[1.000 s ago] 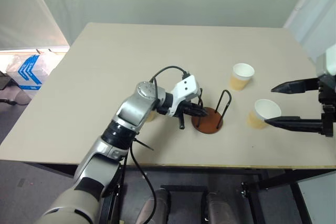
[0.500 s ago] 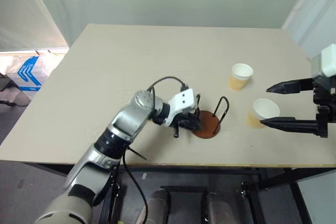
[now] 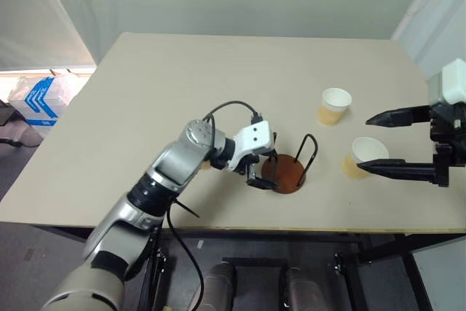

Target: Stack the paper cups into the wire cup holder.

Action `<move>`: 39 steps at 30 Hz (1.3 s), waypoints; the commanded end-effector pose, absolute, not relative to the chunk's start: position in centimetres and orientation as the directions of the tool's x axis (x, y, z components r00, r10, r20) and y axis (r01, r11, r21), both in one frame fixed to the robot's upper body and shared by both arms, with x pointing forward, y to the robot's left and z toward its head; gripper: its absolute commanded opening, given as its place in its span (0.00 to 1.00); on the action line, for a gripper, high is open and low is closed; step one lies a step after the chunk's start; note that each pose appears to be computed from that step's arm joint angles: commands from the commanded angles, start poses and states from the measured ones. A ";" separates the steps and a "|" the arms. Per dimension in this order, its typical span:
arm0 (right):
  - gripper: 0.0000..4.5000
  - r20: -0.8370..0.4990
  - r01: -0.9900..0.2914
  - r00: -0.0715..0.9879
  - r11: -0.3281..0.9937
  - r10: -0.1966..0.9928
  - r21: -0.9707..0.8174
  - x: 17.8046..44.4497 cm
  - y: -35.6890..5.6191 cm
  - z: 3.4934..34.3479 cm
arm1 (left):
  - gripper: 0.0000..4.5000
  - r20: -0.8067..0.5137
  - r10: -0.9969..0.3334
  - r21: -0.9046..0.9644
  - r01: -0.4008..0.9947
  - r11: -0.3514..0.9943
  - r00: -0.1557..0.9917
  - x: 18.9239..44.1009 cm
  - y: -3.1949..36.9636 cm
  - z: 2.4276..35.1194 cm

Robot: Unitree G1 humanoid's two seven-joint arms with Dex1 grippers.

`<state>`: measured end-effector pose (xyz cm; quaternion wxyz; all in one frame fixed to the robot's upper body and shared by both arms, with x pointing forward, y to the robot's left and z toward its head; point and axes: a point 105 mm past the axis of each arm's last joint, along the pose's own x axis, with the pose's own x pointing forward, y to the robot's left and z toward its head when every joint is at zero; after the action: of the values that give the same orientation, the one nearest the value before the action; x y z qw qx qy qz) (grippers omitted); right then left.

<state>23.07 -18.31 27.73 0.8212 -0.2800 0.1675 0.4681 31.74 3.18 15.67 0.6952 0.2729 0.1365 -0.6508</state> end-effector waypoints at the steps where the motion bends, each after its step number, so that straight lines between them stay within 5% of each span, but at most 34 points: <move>1: 1.00 -0.521 -0.837 0.547 0.412 0.655 -0.361 24.1 -18.4 28.2 | 0.99 -0.541 -0.839 0.258 0.961 -0.096 0.062 30.9 4.2 18.4; 7: 1.00 -0.486 -0.825 0.557 0.378 0.673 -0.421 26.0 -17.3 29.3 | 0.99 -0.510 -0.854 0.327 0.941 -0.083 0.102 31.2 6.2 21.5; 14: 1.00 -0.464 -0.776 0.616 0.388 0.637 -0.498 31.8 -17.3 29.9 | 0.99 -0.368 -0.904 0.377 0.924 0.068 0.217 32.4 7.7 25.4; 26: 1.00 -0.641 -0.766 0.637 0.261 0.428 -0.588 40.7 -19.2 25.0 | 0.99 -0.348 -0.867 0.409 0.890 0.201 0.356 32.5 10.3 24.8; 39: 1.00 -0.686 -0.730 0.684 0.211 0.249 -0.651 44.3 -20.9 22.1 | 0.99 -0.342 -0.812 0.474 0.833 0.286 0.473 32.3 12.6 24.9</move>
<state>43.92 -20.93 20.48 0.7429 -0.5187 0.2459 0.3445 32.73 12.30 23.34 0.7983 0.2930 0.0456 -0.5242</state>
